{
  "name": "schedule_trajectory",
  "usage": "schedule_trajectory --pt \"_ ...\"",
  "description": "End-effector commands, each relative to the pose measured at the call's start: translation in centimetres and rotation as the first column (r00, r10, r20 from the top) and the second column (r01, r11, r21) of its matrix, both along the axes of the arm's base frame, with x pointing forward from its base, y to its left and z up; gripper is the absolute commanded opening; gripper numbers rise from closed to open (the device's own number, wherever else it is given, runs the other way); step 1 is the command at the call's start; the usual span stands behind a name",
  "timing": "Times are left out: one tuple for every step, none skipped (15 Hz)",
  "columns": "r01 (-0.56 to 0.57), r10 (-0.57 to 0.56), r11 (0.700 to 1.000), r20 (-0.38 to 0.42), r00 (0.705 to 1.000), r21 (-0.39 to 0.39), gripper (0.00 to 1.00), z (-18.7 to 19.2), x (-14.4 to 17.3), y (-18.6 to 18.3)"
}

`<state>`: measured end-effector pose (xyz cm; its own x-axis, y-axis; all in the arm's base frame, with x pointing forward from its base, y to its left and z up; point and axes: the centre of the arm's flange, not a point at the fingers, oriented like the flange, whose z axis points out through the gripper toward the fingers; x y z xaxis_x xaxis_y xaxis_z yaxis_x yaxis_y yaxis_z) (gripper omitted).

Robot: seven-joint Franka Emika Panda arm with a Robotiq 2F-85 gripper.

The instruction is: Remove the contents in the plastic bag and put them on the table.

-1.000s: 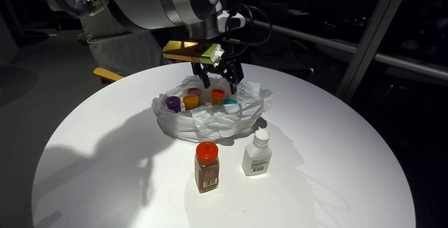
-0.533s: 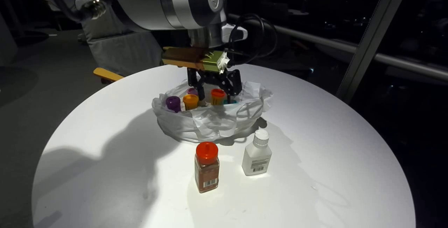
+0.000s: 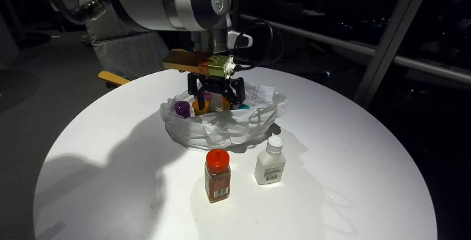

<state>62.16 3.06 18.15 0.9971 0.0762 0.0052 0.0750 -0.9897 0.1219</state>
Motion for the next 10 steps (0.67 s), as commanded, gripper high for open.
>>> schedule_trajectory --pt "-0.010 0.011 1.000 -0.028 1.000 0.019 1.00 -0.4 0.7 0.3" --pt "-0.006 0.007 1.000 -0.035 0.999 0.018 1.00 -0.5 0.6 0.2" --pt "-0.002 0.002 1.000 -0.040 0.999 0.018 1.00 -0.8 0.6 0.1" --pt "0.000 0.001 1.000 -0.043 0.999 0.020 1.00 -1.0 0.6 0.1" --pt "0.002 -0.001 1.000 -0.044 0.999 0.020 0.84 -1.2 0.6 0.0" --pt "0.002 -0.001 1.000 -0.041 0.999 0.021 0.73 -1.2 0.5 0.1" --pt "0.003 -0.002 1.000 -0.035 0.999 0.017 0.66 -1.2 0.5 0.1" --pt "0.003 -0.002 1.000 -0.029 1.000 0.017 0.56 -0.8 0.3 0.1" --pt "0.006 -0.006 1.000 -0.024 1.000 0.017 0.49 -0.3 0.1 0.0" --pt "0.014 -0.014 1.000 -0.022 1.000 0.014 0.42 0.3 -0.3 -0.1"
